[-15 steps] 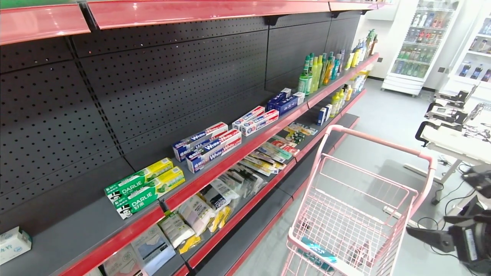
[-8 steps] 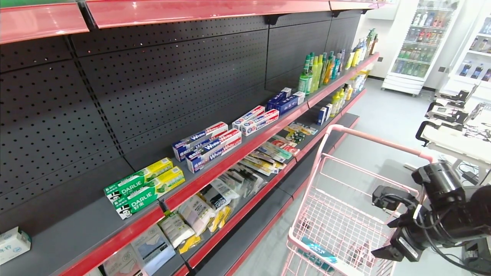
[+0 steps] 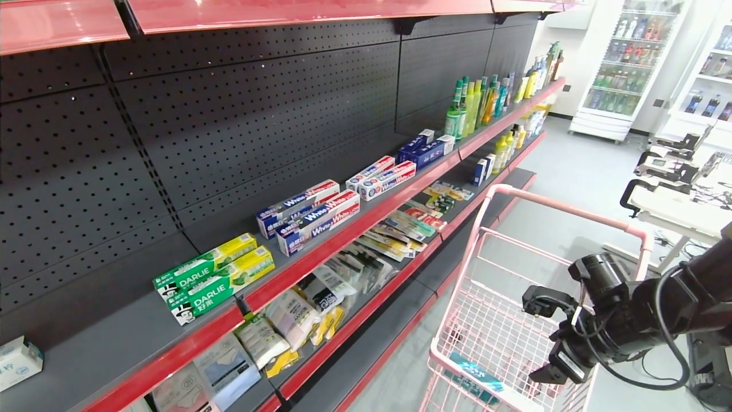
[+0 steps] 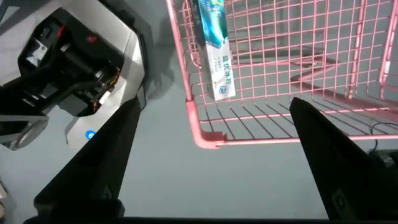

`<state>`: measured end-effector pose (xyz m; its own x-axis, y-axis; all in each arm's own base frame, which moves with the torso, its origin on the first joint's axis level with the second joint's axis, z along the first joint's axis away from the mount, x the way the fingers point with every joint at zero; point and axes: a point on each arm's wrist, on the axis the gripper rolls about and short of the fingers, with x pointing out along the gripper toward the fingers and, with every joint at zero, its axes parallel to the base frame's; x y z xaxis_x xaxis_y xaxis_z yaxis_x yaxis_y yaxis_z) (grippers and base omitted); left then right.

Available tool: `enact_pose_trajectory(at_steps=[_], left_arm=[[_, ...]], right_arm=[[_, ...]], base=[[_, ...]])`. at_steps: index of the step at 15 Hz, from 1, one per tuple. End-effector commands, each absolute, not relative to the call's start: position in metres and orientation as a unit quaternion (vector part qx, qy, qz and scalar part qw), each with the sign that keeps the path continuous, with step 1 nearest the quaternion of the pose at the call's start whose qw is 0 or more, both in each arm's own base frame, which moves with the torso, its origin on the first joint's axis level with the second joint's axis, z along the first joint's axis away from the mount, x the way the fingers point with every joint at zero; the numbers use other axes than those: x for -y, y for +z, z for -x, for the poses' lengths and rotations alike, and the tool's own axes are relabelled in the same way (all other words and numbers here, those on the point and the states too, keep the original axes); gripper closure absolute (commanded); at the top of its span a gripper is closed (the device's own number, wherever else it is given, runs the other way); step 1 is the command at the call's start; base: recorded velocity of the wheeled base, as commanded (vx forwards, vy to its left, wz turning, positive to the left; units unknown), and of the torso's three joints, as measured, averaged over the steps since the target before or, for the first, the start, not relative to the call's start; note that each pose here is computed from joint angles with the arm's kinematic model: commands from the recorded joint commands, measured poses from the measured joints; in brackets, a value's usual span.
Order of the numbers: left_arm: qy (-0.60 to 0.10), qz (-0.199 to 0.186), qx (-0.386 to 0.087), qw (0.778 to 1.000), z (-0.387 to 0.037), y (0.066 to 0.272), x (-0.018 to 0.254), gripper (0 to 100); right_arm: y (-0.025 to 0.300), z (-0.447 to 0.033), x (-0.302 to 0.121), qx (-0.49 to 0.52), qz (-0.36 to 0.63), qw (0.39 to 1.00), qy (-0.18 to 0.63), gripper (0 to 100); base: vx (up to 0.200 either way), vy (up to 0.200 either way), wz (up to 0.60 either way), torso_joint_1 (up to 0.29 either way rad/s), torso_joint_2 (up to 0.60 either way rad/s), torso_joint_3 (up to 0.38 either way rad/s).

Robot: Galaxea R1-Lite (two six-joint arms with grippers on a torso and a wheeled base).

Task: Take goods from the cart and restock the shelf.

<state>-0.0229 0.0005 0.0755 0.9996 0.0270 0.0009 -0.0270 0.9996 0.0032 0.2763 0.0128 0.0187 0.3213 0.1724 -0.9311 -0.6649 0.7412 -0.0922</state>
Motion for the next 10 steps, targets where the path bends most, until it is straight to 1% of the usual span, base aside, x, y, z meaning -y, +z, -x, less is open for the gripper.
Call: enact_pose_trajectory(at_steps=[1, 6, 10], left_arm=[[0.014, -0.002, 0.000, 1.000, 0.023, 0.075, -0.001, 0], [0.014, -0.002, 0.000, 1.000, 0.023, 0.075, -0.001, 0], [0.014, -0.002, 0.000, 1.000, 0.023, 0.075, -0.001, 0]], right_arm=[[0.004, -0.280, -0.011, -0.530, 0.234, 0.768, 0.272, 0], [-0.009, -0.287, -0.002, -0.535, 0.245, 0.758, 0.280, 0], [-0.013, -0.300, 0.001, -0.530, 0.245, 0.763, 0.275, 0]], base=[[0.000, 0.000, 0.00, -0.066, 0.15, 0.085], [0.000, 0.000, 0.00, -0.086, 0.19, 0.102], [0.000, 0.000, 0.00, -0.099, 0.22, 0.116]])
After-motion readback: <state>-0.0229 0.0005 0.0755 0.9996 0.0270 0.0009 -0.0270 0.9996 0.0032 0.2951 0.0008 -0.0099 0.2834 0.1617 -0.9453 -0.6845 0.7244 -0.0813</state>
